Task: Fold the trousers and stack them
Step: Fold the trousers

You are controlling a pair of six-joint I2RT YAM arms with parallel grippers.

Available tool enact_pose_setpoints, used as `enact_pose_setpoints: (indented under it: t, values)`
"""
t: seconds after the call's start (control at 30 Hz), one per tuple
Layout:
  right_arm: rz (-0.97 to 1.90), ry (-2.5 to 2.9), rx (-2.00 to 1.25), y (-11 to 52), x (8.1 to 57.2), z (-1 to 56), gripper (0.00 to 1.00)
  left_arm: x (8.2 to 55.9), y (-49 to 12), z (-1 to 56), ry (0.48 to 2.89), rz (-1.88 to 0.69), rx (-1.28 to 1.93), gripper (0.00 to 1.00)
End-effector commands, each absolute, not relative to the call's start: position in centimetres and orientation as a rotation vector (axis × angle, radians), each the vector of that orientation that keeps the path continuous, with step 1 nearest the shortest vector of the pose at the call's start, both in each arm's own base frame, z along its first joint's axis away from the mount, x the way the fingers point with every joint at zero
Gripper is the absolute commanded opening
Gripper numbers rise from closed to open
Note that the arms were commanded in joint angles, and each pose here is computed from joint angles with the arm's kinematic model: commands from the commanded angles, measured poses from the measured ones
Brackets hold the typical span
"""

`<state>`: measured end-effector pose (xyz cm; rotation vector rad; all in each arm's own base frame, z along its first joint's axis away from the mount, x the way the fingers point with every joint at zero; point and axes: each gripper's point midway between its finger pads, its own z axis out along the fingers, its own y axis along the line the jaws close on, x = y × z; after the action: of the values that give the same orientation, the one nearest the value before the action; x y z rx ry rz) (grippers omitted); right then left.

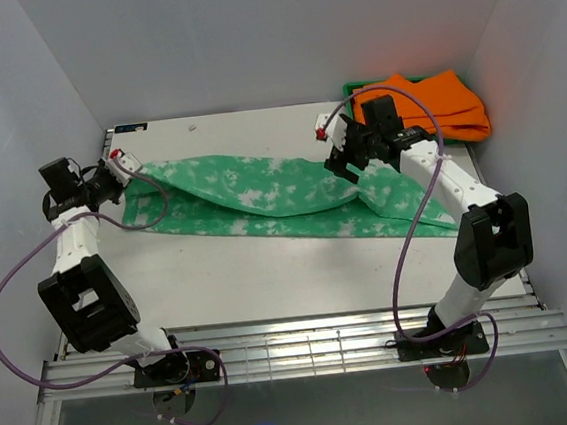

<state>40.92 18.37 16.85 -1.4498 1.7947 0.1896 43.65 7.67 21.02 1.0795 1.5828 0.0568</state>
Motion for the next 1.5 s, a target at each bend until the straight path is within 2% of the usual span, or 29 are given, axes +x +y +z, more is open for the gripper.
enact_pose_setpoints:
  t: [0.0,0.13,0.3,0.47,0.6,0.83,0.93,0.97,1.0,1.13,1.17,1.2,1.23,1.27,1.3,1.33,1.4,1.43,1.47]
  values:
    - [0.425,1.522,-1.349,27.3,40.6,26.7,0.90,41.4,4.8,20.0,1.632,-0.044,1.121,0.00]
    - [0.654,1.357,-1.298,35.6,39.8,29.5,0.90,41.0,3.7,19.7,1.672,-0.148,1.102,0.00]
    - [0.822,1.231,-1.327,45.7,38.9,27.5,0.90,40.2,2.5,20.3,1.715,-0.282,1.046,0.00]
    - [0.944,1.157,-1.354,51.3,37.1,26.4,0.90,40.8,2.6,20.9,1.755,-0.326,0.981,0.00]
    - [0.929,1.101,-1.340,54.7,36.4,25.0,0.90,40.9,2.4,20.9,1.766,-0.381,0.959,0.00]
    - [0.737,0.985,-1.216,59.3,36.8,25.8,0.90,40.9,1.9,21.0,1.779,-0.456,0.922,0.00]
    - [0.697,0.948,-1.151,61.0,37.6,26.3,0.96,40.8,1.8,20.8,1.783,-0.462,0.921,0.00]
    - [0.698,0.959,-1.166,61.8,37.7,24.5,1.00,40.7,1.8,20.8,1.788,-0.466,0.919,0.00]
    - [0.693,0.926,-1.147,62.3,38.0,26.0,0.99,40.6,1.6,20.9,1.784,-0.472,0.919,0.00]
    - [0.659,0.885,-1.161,63.7,38.4,24.3,0.82,40.3,1.1,22.1,1.766,-0.510,0.896,0.00]
    - [0.646,0.886,-1.167,63.8,38.6,23.3,0.74,40.1,0.9,22.3,1.761,-0.523,0.891,0.00]
    - [0.633,0.878,-1.161,63.9,38.7,23.1,0.57,40.0,0.7,22.6,1.758,-0.534,0.886,0.00]
    - [0.608,0.892,-1.149,63.7,39.2,22.8,0.47,39.8,0.4,22.8,1.753,-0.556,0.874,0.00]
    - [0.595,0.903,-1.141,63.6,39.5,22.3,0.22,39.6,0.3,23.3,1.746,-0.557,0.872,0.00]
    - [0.582,0.898,-1.119,63.4,39.9,22.6,0.11,39.4,0.2,23.5,1.745,-0.567,0.864,0.00]
    - [0.564,0.906,-1.097,63.2,40.3,22.8,0.08,39.2,0.1,23.7,1.755,-0.583,0.840,0.04]
    - [0.554,0.907,-1.078,62.8,40.6,23.1,0.08,39.7,0.8,24.8,1.753,-0.571,0.772,0.26]
    - [0.553,0.910,-1.057,62.6,40.8,23.6,0.08,39.6,2.4,25.3,1.808,-0.624,0.594,0.43]
    - [0.550,0.911,-1.045,62.4,41.1,24.0,0.08,40.2,3.6,26.1,1.770,-0.607,0.545,0.51]
